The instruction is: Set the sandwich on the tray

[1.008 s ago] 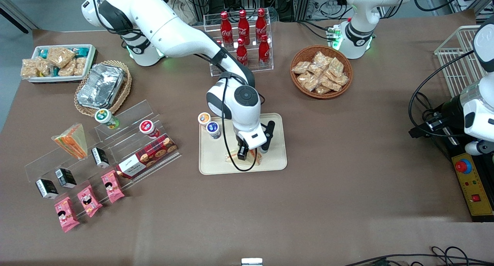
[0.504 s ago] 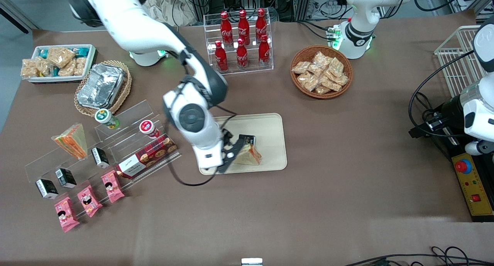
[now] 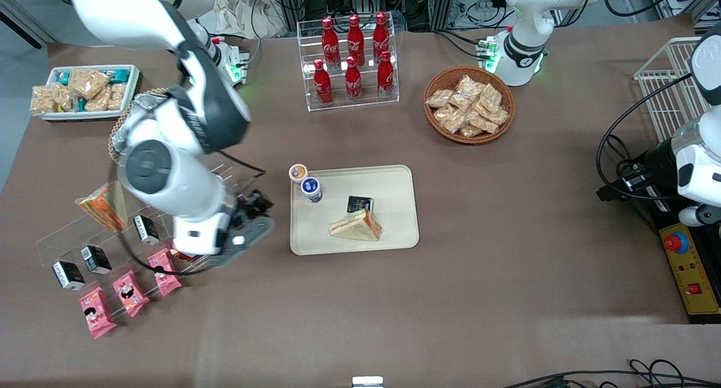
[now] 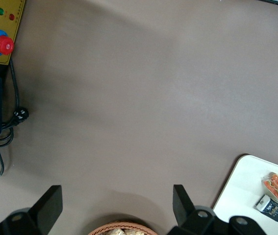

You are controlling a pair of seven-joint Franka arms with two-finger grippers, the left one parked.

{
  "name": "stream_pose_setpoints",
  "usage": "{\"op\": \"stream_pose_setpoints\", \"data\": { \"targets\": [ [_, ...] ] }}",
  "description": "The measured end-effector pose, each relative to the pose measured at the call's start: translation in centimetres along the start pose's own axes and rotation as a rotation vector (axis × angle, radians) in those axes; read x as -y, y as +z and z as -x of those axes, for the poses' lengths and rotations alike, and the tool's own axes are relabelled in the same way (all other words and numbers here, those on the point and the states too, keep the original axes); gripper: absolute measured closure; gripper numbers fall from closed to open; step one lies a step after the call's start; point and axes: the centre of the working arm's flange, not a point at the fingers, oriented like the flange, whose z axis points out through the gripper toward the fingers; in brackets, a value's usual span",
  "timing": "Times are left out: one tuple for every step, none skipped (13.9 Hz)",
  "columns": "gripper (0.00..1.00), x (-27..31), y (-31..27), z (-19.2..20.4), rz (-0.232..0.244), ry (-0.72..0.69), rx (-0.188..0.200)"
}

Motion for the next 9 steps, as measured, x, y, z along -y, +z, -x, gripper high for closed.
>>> {"op": "stream_pose_setpoints", "data": {
  "targets": [
    [0.00,-2.0,-1.8,1.6,-0.004,0.063,0.020],
    [0.00,-3.8,-3.5,3.3,-0.008,0.112,0.037],
    [0.00,-5.7,-5.1,5.0,-0.011,0.154,0.049],
    [0.00,-7.5,-6.5,6.5,-0.014,0.193,0.054],
    [0.00,-9.4,-7.6,8.0,-0.017,0.231,0.057],
    [0.00,-11.4,-8.4,9.3,-0.019,0.267,0.056],
    [0.00,-13.1,-9.1,10.5,-0.019,0.300,0.048],
    [0.00,-14.4,-9.9,11.4,-0.017,0.325,0.037],
    [0.00,-15.3,-10.6,12.2,-0.013,0.344,0.026]
  ]
}}
